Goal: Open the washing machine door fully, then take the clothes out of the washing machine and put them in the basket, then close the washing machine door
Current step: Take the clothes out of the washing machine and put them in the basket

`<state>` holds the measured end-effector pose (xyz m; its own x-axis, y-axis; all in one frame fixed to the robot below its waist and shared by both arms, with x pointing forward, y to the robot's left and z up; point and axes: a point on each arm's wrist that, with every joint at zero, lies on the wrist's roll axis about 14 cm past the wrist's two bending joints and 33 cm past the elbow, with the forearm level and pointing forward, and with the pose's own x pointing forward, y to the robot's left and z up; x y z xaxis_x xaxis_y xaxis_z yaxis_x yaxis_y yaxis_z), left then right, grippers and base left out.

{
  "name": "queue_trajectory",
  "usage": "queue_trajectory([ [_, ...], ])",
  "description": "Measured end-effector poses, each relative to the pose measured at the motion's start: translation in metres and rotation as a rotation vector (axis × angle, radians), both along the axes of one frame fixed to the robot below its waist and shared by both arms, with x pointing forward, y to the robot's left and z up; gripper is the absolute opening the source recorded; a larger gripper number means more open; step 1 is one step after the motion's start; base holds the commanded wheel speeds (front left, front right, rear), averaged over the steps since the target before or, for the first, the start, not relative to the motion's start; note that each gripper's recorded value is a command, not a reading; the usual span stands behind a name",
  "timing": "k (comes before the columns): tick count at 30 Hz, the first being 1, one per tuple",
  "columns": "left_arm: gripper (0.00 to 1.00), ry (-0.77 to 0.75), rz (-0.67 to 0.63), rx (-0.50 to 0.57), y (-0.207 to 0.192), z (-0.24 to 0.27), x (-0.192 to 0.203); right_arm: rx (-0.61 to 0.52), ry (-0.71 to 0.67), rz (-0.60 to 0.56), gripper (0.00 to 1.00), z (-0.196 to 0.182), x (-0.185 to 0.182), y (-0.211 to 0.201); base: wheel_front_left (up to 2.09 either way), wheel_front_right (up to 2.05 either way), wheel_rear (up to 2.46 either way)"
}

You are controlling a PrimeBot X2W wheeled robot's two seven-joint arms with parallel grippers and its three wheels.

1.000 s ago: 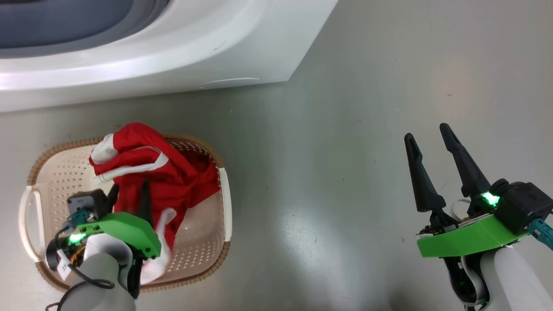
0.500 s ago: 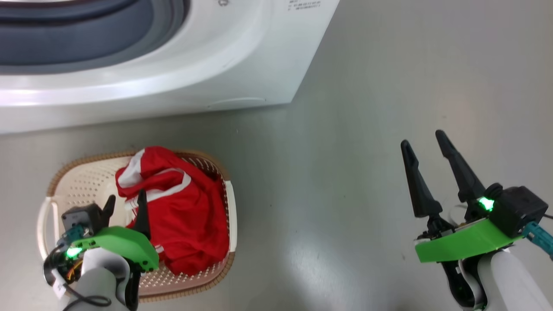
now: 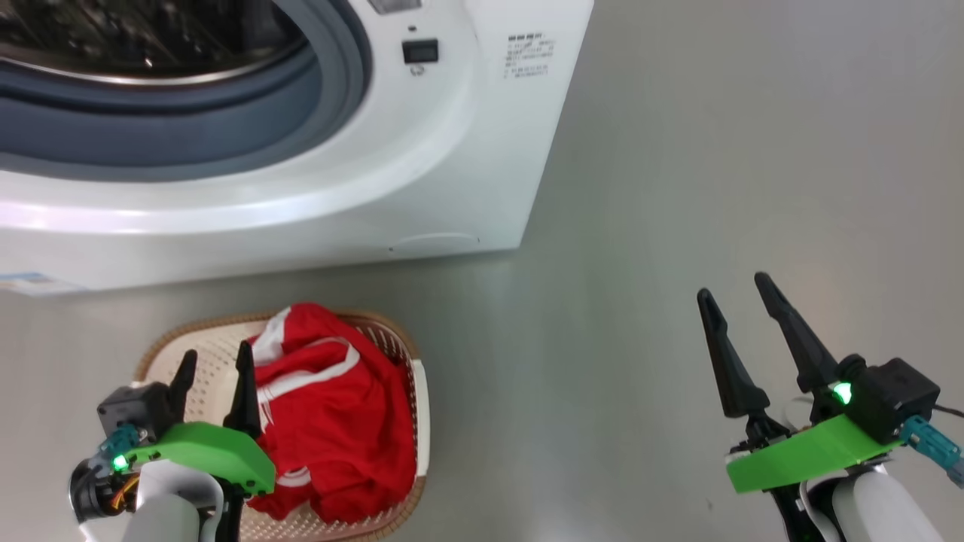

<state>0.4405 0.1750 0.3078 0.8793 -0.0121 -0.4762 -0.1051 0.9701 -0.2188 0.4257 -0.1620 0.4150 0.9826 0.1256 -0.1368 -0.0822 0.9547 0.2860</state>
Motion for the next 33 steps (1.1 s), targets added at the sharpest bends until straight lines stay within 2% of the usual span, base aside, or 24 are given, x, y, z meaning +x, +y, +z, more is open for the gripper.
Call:
queue_trajectory([
  [11, 1.00, -0.197, -0.010, 0.024, 0.006, 0.068, -0.001, -0.004, -0.051, 0.008, 1.00, 0.026, -0.019, 0.001, 0.00, 0.00, 0.00],
  [33, 1.00, -0.489, -0.036, 0.075, 0.013, 0.167, -0.042, -0.014, -0.104, -0.035, 1.00, 0.053, -0.069, -0.016, 0.00, 0.00, 0.00],
])
